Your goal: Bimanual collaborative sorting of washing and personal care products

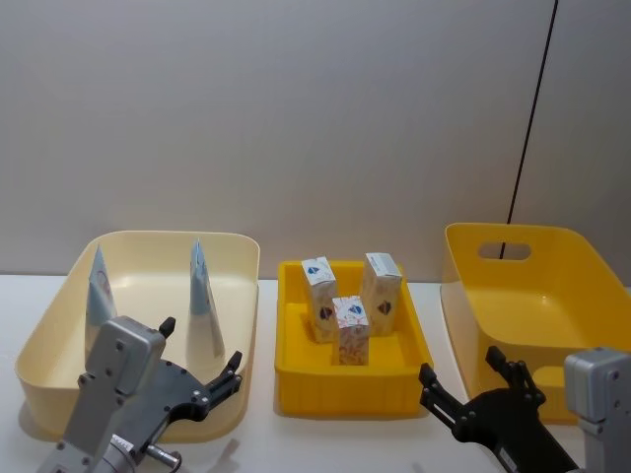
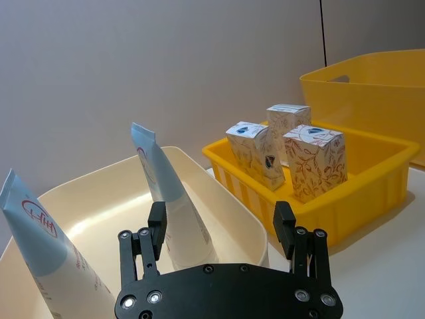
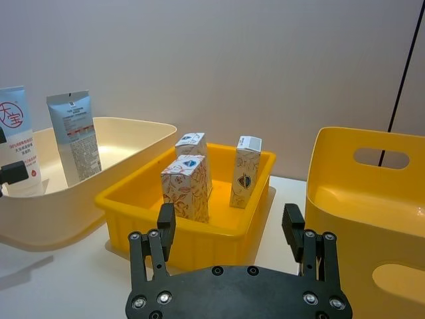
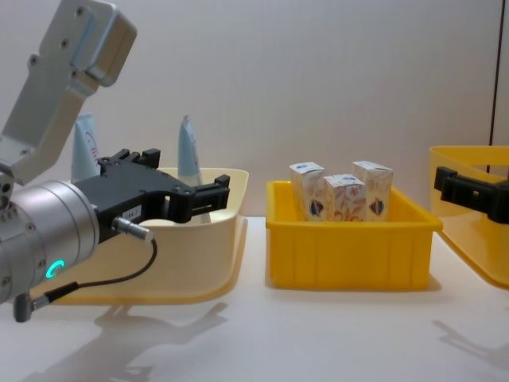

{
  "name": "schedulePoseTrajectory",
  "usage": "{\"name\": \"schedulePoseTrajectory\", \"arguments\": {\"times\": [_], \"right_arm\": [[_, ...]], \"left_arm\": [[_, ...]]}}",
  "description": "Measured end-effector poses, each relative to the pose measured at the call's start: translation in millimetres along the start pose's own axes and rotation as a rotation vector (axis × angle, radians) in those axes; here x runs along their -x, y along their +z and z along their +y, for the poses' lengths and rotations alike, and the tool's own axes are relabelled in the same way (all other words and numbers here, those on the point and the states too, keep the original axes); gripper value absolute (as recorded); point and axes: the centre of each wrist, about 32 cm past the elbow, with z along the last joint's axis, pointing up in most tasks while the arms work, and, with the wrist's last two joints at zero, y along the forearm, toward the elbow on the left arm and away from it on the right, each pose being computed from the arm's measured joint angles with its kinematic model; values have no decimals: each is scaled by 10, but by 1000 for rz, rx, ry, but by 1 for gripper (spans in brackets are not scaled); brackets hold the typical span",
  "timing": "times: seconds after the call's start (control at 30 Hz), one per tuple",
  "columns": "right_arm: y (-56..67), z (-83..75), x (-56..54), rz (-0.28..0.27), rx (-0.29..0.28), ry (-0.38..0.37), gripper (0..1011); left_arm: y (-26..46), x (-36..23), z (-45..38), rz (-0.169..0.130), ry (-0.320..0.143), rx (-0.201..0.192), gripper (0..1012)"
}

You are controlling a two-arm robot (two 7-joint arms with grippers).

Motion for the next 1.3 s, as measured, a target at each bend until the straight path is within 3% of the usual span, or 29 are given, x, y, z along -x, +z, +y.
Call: {"name": "schedulePoseTrajectory", "arguments": {"times": [0.87, 1.07, 1.3], "right_arm": [[0, 0, 0, 0, 0, 0, 1001], [0, 0, 0, 0, 0, 0, 1001], [0, 0, 0, 0, 0, 0, 1001]], "left_arm": [[-1, -13, -10, 5, 0, 0, 1003], [-10, -58, -56, 38, -4, 0, 1002], [-27, -152, -142, 82, -6, -3, 1003]]}}
